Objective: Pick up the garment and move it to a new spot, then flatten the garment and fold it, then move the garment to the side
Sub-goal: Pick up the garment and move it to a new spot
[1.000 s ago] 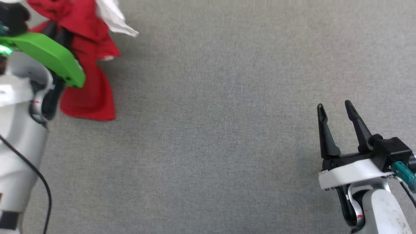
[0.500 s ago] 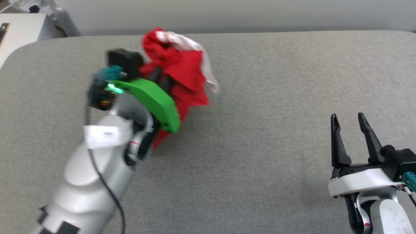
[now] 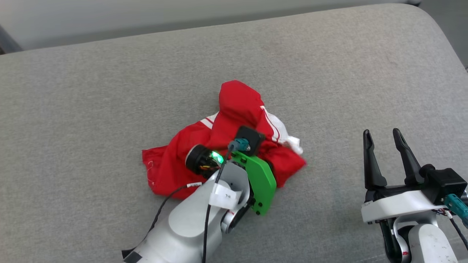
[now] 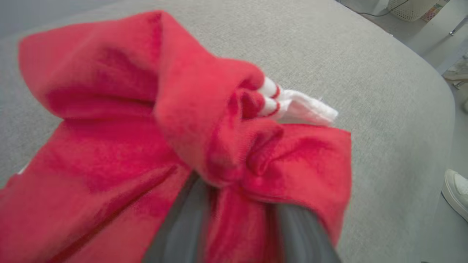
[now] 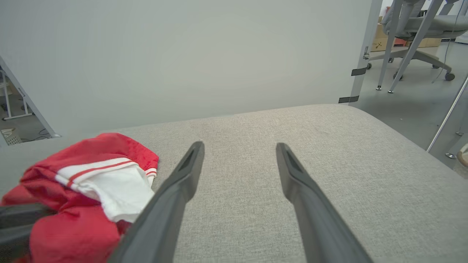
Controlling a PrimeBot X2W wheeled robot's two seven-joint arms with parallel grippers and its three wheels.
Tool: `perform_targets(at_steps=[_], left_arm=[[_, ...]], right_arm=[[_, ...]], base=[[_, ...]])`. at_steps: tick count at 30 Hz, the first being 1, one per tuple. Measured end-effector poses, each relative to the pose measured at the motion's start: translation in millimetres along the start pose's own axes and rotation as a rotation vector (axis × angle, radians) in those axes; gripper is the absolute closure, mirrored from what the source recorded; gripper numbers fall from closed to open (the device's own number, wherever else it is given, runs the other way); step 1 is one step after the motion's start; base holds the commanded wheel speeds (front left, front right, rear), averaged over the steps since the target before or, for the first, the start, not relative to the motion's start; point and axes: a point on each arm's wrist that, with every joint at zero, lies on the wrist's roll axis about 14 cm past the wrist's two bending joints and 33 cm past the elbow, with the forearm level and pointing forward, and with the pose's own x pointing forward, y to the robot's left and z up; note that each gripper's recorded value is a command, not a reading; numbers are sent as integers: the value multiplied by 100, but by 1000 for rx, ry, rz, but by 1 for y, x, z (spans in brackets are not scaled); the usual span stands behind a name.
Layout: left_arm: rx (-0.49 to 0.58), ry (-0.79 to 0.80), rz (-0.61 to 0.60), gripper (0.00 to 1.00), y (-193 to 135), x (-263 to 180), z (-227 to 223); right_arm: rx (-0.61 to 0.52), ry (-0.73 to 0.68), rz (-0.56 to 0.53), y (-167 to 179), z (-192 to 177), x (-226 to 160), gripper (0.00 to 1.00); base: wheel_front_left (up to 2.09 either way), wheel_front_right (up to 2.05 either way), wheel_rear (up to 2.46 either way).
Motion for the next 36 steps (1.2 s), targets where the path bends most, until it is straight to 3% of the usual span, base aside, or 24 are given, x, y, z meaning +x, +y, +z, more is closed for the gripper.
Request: perform_targets(at_steps=[6, 13, 20, 28, 36], left_arm=[[6, 37, -47, 0, -12, 4, -20], [-32, -64, -13, 0, -6, -9, 2], [-37, -208, 113, 0, 31, -46, 45], [25, -433, 382, 0, 104, -136, 91], [18, -576, 470, 0, 108, -197, 91]], right_arm=[[-1, 18, -23, -7, -6, -5, 0], [1, -3, -2, 0, 1, -7, 0], [10, -24, 50, 17, 9, -10, 0], [24, -55, 124, 42, 21, -8, 0], [32, -74, 166, 57, 28, -8, 0]], base=[[0, 0, 0], [0, 0, 0], [0, 0, 0], [0, 0, 0], [0, 0, 0]])
